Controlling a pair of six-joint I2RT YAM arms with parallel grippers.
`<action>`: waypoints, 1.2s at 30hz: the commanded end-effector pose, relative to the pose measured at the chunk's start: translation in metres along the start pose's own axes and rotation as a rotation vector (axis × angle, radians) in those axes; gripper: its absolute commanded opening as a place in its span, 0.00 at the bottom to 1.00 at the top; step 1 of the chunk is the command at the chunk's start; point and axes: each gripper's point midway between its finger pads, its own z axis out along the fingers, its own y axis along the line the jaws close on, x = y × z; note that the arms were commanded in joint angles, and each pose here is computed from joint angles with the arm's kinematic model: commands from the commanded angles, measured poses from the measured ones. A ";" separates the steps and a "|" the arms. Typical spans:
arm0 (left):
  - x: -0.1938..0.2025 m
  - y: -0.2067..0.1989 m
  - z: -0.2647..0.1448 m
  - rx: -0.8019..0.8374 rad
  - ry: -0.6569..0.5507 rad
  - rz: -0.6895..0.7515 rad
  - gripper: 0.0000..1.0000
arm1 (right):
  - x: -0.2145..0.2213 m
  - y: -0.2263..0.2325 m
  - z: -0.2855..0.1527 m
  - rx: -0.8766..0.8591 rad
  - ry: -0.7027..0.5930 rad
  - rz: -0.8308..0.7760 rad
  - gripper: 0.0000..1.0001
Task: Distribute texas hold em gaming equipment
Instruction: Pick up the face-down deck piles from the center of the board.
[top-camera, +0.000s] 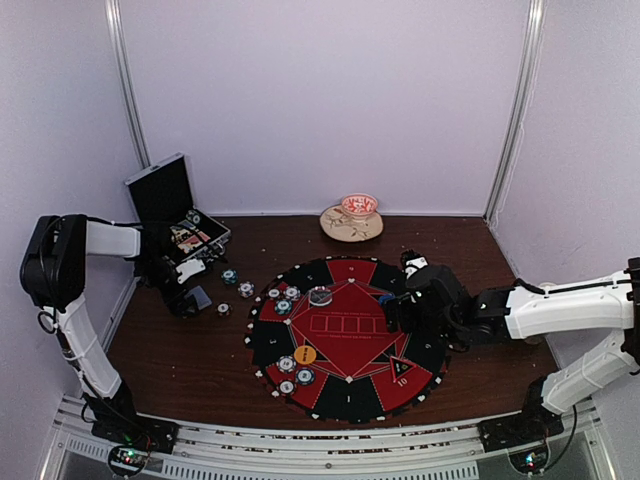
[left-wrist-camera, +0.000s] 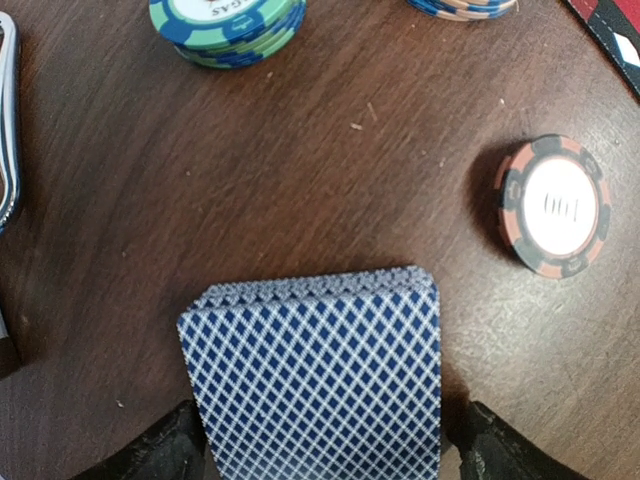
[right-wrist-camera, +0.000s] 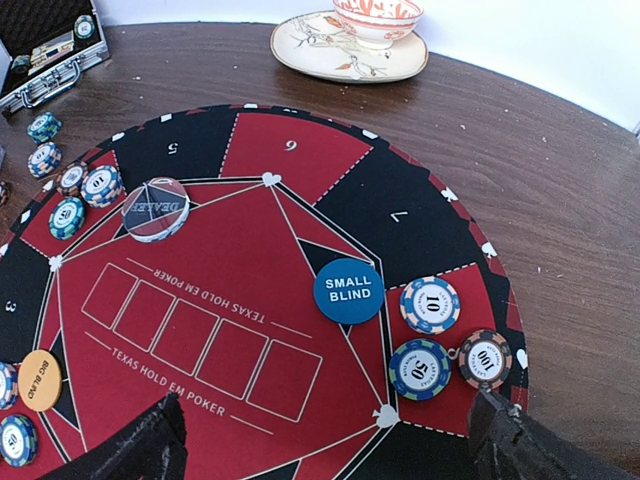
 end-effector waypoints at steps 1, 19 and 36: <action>0.025 -0.012 0.020 0.046 0.112 -0.014 0.86 | -0.009 0.001 -0.002 0.014 -0.019 0.001 1.00; 0.028 -0.027 0.027 0.078 0.111 -0.022 0.53 | -0.012 0.021 -0.003 -0.056 -0.021 0.023 1.00; -0.004 -0.024 -0.007 0.045 -0.030 -0.009 0.47 | -0.056 0.099 -0.022 -0.273 -0.044 0.064 1.00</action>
